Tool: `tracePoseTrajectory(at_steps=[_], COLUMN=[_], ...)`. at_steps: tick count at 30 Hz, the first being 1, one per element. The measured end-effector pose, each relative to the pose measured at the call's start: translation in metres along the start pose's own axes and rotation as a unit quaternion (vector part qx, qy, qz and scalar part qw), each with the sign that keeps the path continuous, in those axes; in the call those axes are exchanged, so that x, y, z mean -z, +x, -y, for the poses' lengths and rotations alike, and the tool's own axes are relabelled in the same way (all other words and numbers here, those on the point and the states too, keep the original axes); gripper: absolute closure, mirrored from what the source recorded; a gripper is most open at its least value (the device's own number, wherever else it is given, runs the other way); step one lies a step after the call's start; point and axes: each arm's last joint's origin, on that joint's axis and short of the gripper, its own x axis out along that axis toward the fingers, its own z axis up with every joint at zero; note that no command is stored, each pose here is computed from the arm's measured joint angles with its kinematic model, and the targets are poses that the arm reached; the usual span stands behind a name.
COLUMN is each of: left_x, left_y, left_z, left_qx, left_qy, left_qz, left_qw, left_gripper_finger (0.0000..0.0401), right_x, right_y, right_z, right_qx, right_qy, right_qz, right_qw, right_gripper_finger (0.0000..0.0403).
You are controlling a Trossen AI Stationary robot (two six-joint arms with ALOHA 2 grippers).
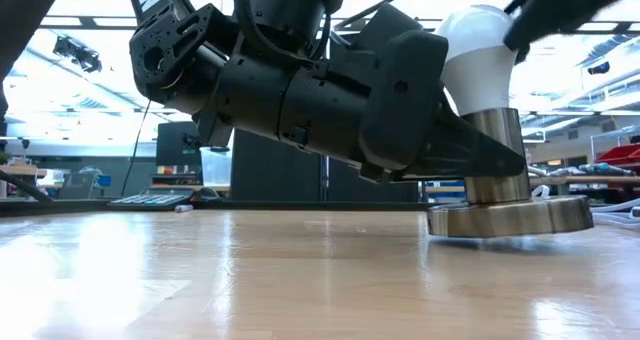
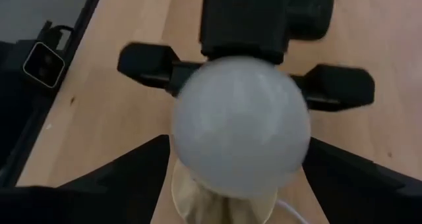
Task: Screw lightbulb
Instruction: Remove the lightbulb from the lamp socket
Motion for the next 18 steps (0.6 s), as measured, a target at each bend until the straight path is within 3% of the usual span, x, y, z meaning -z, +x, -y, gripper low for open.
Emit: tracePoseTrajectory(at_steps=[8, 13, 18], left_x=[0.000, 0.000, 0.000], left_y=[0.000, 0.000, -0.001], left_z=[-0.001, -0.003, -0.005], left_qx=[-0.021, -0.058, -0.116], left_qy=[-0.014, -0.029, -0.036], left_qz=[0.000, 0.002, 0.008], left_qw=[1.000, 0.998, 0.993], left_gripper_finger=[0.0213, 0.0213, 0.0213], right_x=[-0.033, -0.042, -0.055], right_y=[-0.008, -0.010, -0.014], right_z=[-0.007, -0.003, 0.001], right_qx=[0.030, 0.045, 0.049], right_qy=[0.058, 0.178, 0.280], right_qz=[-0.088, -0.155, -0.160], right_qw=[0.994, 0.971, 0.945], right_gripper_finger=[0.0053, 0.0053, 0.0055])
